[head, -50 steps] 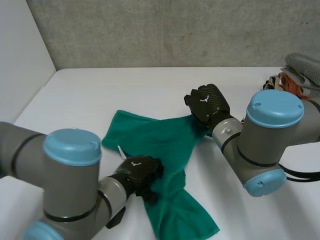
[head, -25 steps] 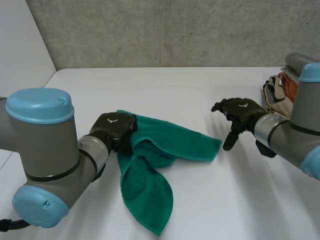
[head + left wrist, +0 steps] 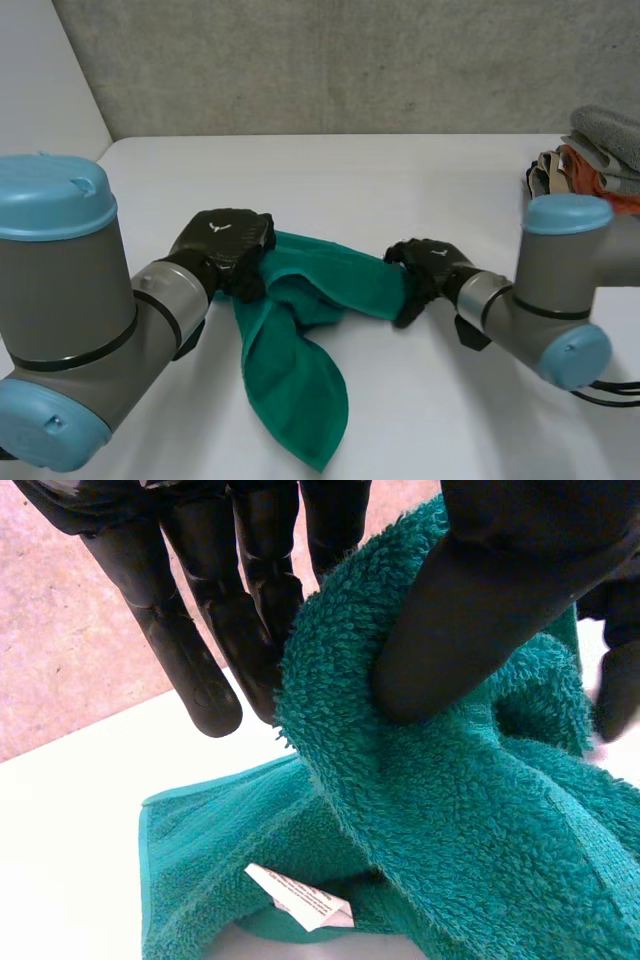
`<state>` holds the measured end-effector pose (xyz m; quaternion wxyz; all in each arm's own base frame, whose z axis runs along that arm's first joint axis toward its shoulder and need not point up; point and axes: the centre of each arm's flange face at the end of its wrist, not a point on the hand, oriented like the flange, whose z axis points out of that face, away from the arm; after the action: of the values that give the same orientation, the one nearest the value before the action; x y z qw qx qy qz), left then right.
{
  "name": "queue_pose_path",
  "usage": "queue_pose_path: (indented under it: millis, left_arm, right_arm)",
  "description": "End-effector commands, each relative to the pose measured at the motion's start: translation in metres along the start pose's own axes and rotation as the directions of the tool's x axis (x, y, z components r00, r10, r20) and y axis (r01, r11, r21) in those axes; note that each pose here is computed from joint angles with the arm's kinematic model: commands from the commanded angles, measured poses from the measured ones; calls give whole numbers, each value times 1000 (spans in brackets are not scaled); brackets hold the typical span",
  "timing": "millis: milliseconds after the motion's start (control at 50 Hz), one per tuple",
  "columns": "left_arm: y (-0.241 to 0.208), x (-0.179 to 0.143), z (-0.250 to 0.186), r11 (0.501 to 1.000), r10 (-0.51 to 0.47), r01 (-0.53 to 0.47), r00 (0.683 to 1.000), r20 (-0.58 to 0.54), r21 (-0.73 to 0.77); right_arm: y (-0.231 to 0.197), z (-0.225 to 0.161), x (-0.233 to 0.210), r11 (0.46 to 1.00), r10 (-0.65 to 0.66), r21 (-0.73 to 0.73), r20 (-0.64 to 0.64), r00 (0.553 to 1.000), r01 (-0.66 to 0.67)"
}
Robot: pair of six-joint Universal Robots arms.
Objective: Fold the laundry.
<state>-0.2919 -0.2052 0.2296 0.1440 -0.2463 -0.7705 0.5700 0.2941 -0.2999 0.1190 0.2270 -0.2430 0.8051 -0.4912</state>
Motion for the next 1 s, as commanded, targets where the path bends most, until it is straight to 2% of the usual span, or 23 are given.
queue_pose_path:
  millis: [20,120,180,220,240,300,340,420,500,600,620,680,700,740,760,780,820,840,860,900,960,980,1000]
  left_arm:
    - [-6,-2,-8,1000,-3,3,1000,-2,3]
    - [-10,-5,-16,1000,6,-6,1000,3,-10]
    - [-8,-10,-19,998,36,-35,999,11,-49]
    - [-6,-13,-19,996,57,-57,998,9,-70]
    - [-4,-17,-18,993,80,-79,997,8,-88]
    - [2,-19,-16,987,111,-111,994,-13,-112]
    - [7,-17,-12,982,140,-144,989,-47,-120]
    - [32,-16,10,963,169,-182,982,-80,-200]
    - [38,-16,36,954,199,-213,976,-86,-211]
    - [1,-26,69,964,260,-260,966,2,-54]
    - [-22,-30,80,955,288,-292,955,65,47]
    - [-63,-40,92,906,324,-362,927,189,221]
    - [-89,-46,96,849,330,-412,903,277,331]
    - [-109,-55,99,784,326,-462,875,358,414]
    - [-117,-57,100,749,326,-490,859,395,447]
    - [-131,-59,99,680,317,-534,833,454,503]
    - [-145,-60,95,617,296,-566,811,506,547]
    - [-150,-61,92,590,285,-579,801,526,563]
    - [-156,-59,85,556,270,-589,796,542,587]
    - [-154,-59,80,555,273,-589,796,540,588]
    - [-135,-58,77,595,306,-582,802,514,554]
    - [-129,-57,77,609,316,-580,803,505,542]
    - [-112,-56,79,644,338,-572,809,481,508]
  right_arm:
    - [-12,2,-5,999,-24,48,-2,1000,24]
    - [-59,-25,-9,978,-135,160,-22,991,136]
    - [-88,-57,-5,935,-285,193,-94,954,298]
    - [-97,-73,-5,902,-377,176,-128,917,395]
    - [-101,-88,-7,856,-475,144,-154,866,496]
    - [-99,-108,-16,766,-624,75,-148,767,638]
    - [-95,-112,-17,751,-648,44,-143,748,659]
    - [-89,-113,-15,759,-646,-24,-157,747,651]
    - [-73,-93,-14,750,-661,-79,-148,736,657]
    - [-95,-60,-9,728,-663,5,-250,705,686]
    - [-111,-50,-7,709,-653,69,-310,691,701]
    - [-140,-40,-3,649,-626,184,-421,656,738]
    - [-162,-35,-2,591,-590,270,-498,636,760]
    - [-183,-34,-2,520,-537,353,-573,619,778]
    - [-202,-37,-3,435,-479,422,-640,601,796]
    - [-210,-38,-4,393,-451,449,-667,593,803]
    - [-222,-43,-6,319,-395,487,-711,582,813]
    - [-230,-47,-7,264,-350,511,-739,575,818]
    - [-232,-50,-9,250,-339,518,-744,575,818]
    - [-229,-51,-10,252,-343,519,-742,576,817]
    - [-213,-49,-12,304,-383,503,-713,587,809]
    - [-207,-47,-11,325,-399,494,-701,590,806]
    - [-189,-42,-9,379,-437,465,-672,598,800]
